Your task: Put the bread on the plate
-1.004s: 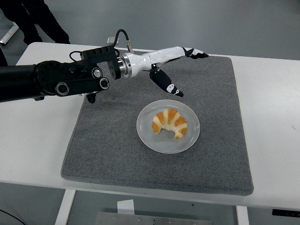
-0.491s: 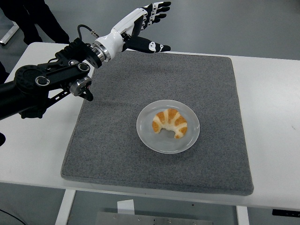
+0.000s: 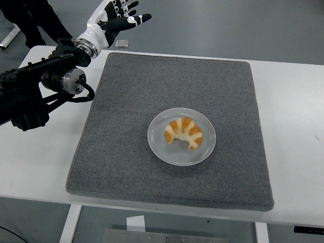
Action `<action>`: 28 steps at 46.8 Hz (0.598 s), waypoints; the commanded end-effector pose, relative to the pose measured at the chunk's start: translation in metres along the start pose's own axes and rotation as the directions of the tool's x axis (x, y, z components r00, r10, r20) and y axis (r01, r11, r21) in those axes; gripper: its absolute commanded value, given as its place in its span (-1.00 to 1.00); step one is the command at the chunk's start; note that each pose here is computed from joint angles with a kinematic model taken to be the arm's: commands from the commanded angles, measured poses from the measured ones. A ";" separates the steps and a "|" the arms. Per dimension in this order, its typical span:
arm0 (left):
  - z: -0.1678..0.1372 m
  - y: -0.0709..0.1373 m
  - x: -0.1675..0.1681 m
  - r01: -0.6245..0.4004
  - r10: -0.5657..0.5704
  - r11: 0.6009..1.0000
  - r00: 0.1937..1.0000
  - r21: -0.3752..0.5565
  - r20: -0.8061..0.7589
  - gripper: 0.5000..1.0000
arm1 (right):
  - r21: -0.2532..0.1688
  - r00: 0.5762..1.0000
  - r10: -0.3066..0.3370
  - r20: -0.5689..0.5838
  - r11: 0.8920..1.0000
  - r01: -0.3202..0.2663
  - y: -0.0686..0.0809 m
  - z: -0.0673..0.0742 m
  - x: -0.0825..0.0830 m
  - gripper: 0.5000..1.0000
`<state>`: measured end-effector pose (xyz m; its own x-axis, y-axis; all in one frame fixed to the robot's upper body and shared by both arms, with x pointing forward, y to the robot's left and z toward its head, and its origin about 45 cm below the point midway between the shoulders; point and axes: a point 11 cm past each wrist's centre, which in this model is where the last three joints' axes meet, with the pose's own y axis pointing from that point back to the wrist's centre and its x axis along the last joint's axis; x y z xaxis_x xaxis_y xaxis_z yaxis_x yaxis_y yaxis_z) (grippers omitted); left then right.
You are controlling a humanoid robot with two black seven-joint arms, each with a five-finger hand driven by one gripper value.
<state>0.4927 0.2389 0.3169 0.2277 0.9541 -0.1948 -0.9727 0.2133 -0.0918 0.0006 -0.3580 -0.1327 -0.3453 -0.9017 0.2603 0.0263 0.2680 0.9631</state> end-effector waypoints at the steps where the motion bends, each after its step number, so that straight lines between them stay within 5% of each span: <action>1: -0.001 0.002 0.014 -0.051 0.052 0.998 0.997 0.026 -0.064 1.00 | -0.002 1.000 -0.001 0.002 1.000 0.001 0.000 0.001 0.000 0.81; 28: -0.041 0.030 0.082 -0.329 0.336 0.940 0.857 0.087 -0.391 1.00 | -0.002 1.000 -0.007 0.006 1.000 0.007 0.000 0.000 -0.002 0.81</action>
<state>0.4833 0.3135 0.2651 -0.0858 0.8198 -0.5662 -0.9963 -0.0744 0.0433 0.0011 -0.3564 -0.1330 -0.3503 -0.9015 0.2541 0.0252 0.2622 0.9647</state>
